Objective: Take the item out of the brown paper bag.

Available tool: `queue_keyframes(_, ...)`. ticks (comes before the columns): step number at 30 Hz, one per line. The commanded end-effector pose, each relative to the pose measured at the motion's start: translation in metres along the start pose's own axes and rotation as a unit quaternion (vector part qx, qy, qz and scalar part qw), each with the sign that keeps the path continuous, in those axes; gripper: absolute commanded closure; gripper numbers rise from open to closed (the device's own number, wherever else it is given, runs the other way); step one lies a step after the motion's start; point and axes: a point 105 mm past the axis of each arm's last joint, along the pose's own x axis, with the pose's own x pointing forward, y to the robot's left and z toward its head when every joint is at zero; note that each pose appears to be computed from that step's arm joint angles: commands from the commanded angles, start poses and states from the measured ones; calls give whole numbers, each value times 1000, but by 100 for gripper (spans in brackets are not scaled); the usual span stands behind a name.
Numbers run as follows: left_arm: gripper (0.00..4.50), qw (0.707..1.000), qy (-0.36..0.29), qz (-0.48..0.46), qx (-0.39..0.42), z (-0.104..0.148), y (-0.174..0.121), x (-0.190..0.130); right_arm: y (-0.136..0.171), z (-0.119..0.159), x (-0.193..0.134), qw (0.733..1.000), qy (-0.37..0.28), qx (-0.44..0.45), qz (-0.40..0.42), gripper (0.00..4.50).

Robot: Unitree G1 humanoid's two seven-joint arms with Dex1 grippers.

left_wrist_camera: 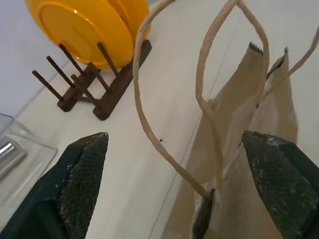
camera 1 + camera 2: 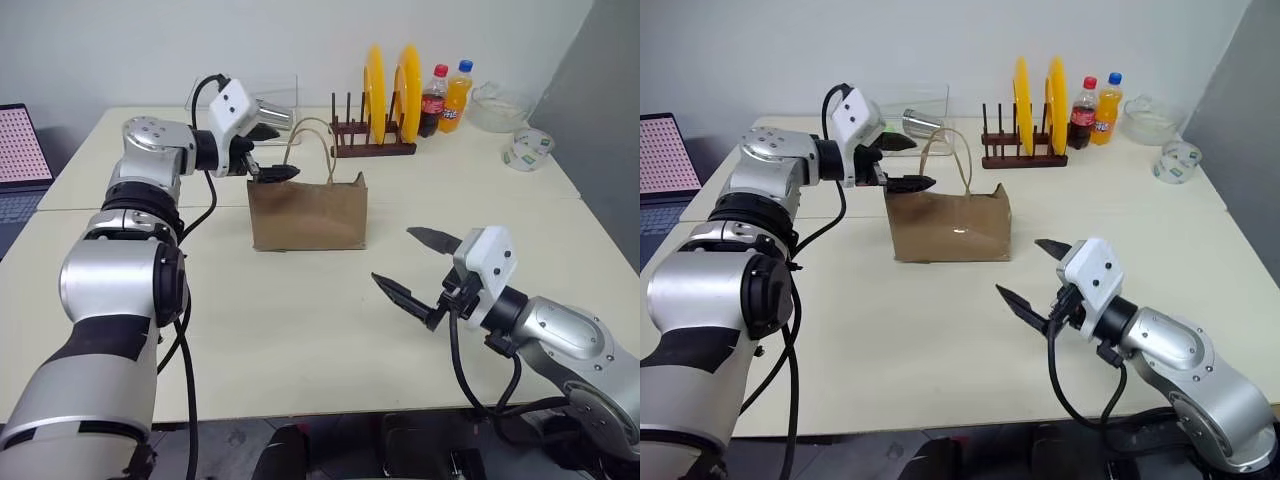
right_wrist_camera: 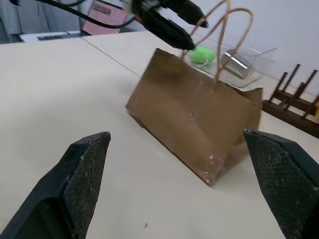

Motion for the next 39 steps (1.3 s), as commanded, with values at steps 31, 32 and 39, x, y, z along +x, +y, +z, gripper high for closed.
queue_keyframes(31,0,987,-107,62,-105,-16,-170,-73,-105,25,143,986,-4,-166,-4,447)
queue_keyframes(32,0,987,-109,64,-101,-15,-170,-72,-109,24,148,985,-2,-171,-9,447)
queue_keyframes(39,0,988,-114,70,-78,-21,-173,-75,-101,12,180,982,33,-178,48,447)
